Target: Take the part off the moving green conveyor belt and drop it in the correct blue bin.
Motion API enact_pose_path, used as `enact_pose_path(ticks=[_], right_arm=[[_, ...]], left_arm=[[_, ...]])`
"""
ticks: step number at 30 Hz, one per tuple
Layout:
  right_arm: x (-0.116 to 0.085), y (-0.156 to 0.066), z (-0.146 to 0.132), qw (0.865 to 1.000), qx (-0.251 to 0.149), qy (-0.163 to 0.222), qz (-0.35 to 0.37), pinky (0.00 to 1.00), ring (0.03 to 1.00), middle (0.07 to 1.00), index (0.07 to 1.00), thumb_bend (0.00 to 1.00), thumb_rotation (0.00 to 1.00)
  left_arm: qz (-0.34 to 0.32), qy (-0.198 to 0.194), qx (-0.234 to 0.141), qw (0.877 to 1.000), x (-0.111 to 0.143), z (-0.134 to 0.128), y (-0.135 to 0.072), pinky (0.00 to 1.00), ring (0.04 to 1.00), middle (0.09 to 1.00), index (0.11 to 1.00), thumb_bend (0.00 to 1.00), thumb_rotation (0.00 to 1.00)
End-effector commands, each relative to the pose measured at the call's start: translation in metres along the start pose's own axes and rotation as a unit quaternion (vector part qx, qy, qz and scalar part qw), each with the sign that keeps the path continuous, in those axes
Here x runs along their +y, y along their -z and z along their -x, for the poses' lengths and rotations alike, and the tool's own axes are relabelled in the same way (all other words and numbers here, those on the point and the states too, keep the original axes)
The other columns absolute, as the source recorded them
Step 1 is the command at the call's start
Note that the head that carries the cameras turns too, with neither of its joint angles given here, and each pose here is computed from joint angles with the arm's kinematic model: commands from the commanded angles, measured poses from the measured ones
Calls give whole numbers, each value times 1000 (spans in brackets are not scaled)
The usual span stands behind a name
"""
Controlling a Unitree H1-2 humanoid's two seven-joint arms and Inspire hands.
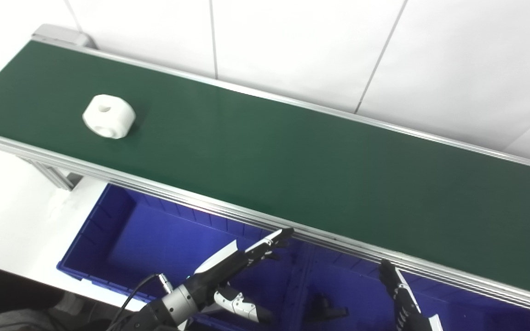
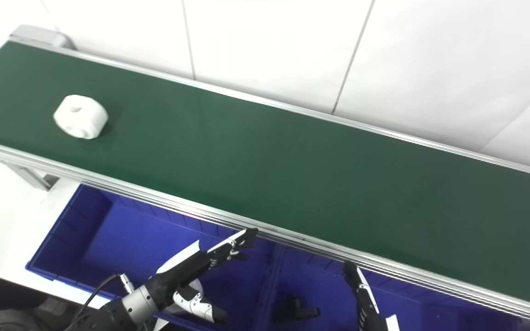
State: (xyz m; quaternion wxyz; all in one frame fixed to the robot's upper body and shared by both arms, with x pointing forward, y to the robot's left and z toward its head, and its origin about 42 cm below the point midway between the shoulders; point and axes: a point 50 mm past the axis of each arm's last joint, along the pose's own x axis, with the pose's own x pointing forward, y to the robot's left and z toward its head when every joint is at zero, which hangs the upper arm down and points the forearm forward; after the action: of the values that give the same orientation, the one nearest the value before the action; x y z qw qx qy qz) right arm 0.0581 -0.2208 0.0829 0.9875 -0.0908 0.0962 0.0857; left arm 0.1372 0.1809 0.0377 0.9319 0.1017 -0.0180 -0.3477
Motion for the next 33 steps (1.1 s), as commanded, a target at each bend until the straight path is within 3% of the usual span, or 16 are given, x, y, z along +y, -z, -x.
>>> enact_pose_path(ticks=[1,13,21,28,29,33], right_arm=[[-3,-4,0,999,-42,1,-4,1000,979,949,955,932,221],[-5,5,0,998,-58,1,3,1000,956,932,958,905,173],[-3,6,-2,998,-57,2,-6,1000,959,934,956,912,146],[2,-2,-1,999,-42,6,1,1000,947,924,942,920,167],[3,-4,-1,999,-40,6,3,916,919,917,938,916,170],[4,-7,-2,999,-41,8,12,874,892,898,914,927,203]], left_arm=[[-13,-5,-33,999,0,-5,-9,867,947,1000,998,793,552],[-4,-9,-35,999,-2,-6,-8,847,941,990,988,776,476],[0,-28,-45,999,1,-3,-14,838,937,985,975,795,502],[-6,-66,-87,994,16,-2,-38,898,942,961,959,803,523],[-4,-71,-96,993,19,-2,-43,908,948,961,960,807,521],[-17,-84,-135,987,32,-9,-63,935,975,986,978,822,538]])
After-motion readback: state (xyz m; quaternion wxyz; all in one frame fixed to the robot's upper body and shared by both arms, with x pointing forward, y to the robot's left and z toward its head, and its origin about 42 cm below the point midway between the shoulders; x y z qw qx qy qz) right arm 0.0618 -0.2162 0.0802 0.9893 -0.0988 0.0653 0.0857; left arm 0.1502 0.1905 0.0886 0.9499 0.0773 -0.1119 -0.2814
